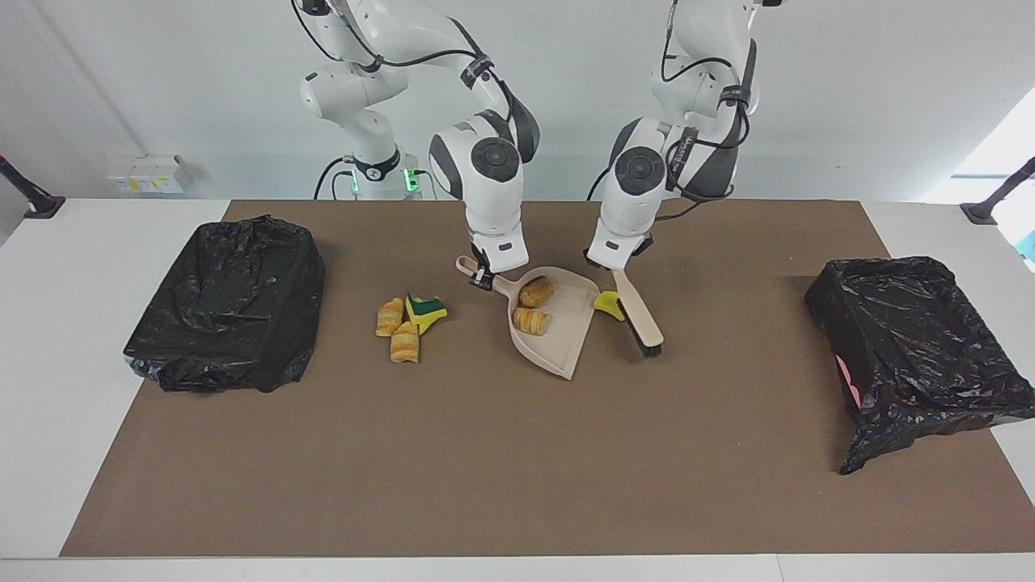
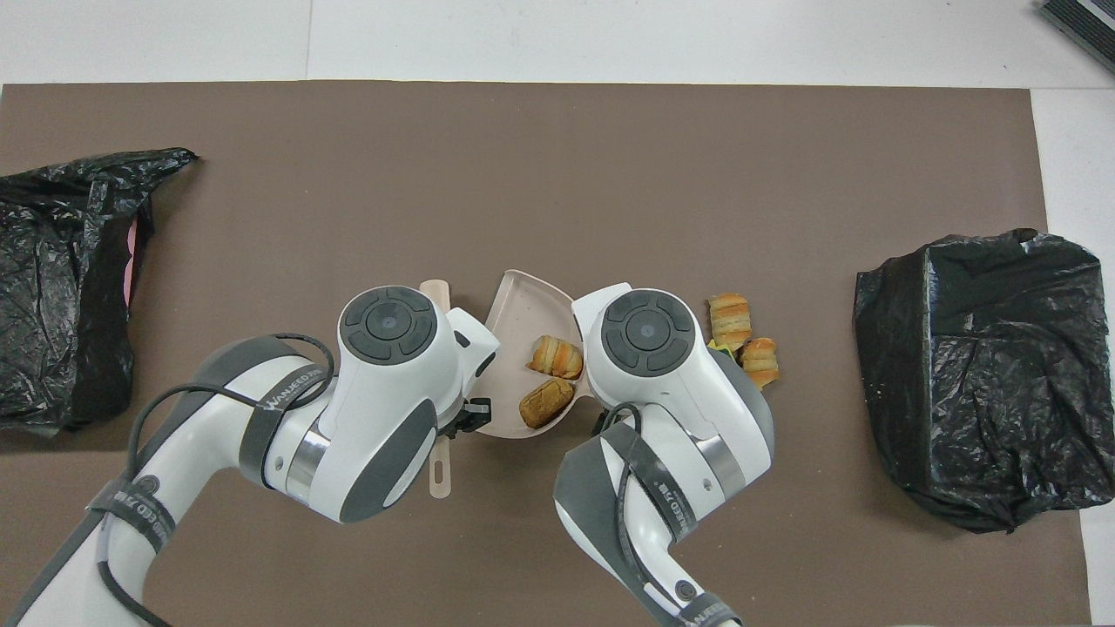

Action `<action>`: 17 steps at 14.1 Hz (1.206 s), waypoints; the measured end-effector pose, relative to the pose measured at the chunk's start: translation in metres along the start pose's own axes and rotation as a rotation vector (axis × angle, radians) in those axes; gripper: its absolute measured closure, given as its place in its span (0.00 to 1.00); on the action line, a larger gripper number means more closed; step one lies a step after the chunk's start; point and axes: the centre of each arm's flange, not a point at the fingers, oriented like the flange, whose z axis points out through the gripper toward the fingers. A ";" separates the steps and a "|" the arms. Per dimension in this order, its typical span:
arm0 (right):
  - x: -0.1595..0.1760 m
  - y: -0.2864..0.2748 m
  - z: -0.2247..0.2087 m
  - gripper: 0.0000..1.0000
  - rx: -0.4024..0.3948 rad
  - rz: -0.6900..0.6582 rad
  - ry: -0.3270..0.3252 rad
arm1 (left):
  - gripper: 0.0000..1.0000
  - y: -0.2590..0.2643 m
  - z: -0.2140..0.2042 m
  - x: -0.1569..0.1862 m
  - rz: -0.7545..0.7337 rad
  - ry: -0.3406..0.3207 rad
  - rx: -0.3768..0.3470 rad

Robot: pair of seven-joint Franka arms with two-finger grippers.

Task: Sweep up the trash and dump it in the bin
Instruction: 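Sweep the sponge pieces with the left gripper's brush into the dustpan, then carry the dustpan with the right gripper over the black bag and tip it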

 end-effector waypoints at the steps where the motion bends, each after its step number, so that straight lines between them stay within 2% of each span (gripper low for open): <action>1: 0.000 0.000 0.000 0.67 0.000 0.000 0.000 | 0.74 -0.015 0.005 0.009 -0.033 -0.027 0.015; 4: 0.000 0.000 0.000 0.67 0.000 0.000 0.000 | 0.74 -0.054 0.032 0.017 0.011 -0.076 0.028; 8: 0.000 0.000 0.000 0.67 0.000 0.000 0.000 | 0.74 -0.061 0.049 -0.012 0.191 -0.052 -0.007; 11: 0.000 0.000 0.000 0.67 0.000 0.000 0.000 | 0.74 -0.048 0.047 -0.029 0.352 -0.082 -0.075; 13: 0.000 0.000 0.000 0.67 0.000 0.000 0.000 | 0.74 -0.021 0.046 -0.055 0.426 -0.075 -0.108; 15: 0.000 0.000 0.000 0.67 0.000 0.000 0.000 | 0.74 0.007 0.046 -0.085 0.493 -0.049 -0.119; 17: 0.000 0.000 0.000 0.67 0.000 0.000 0.000 | 0.74 0.013 0.047 -0.092 0.509 -0.043 -0.116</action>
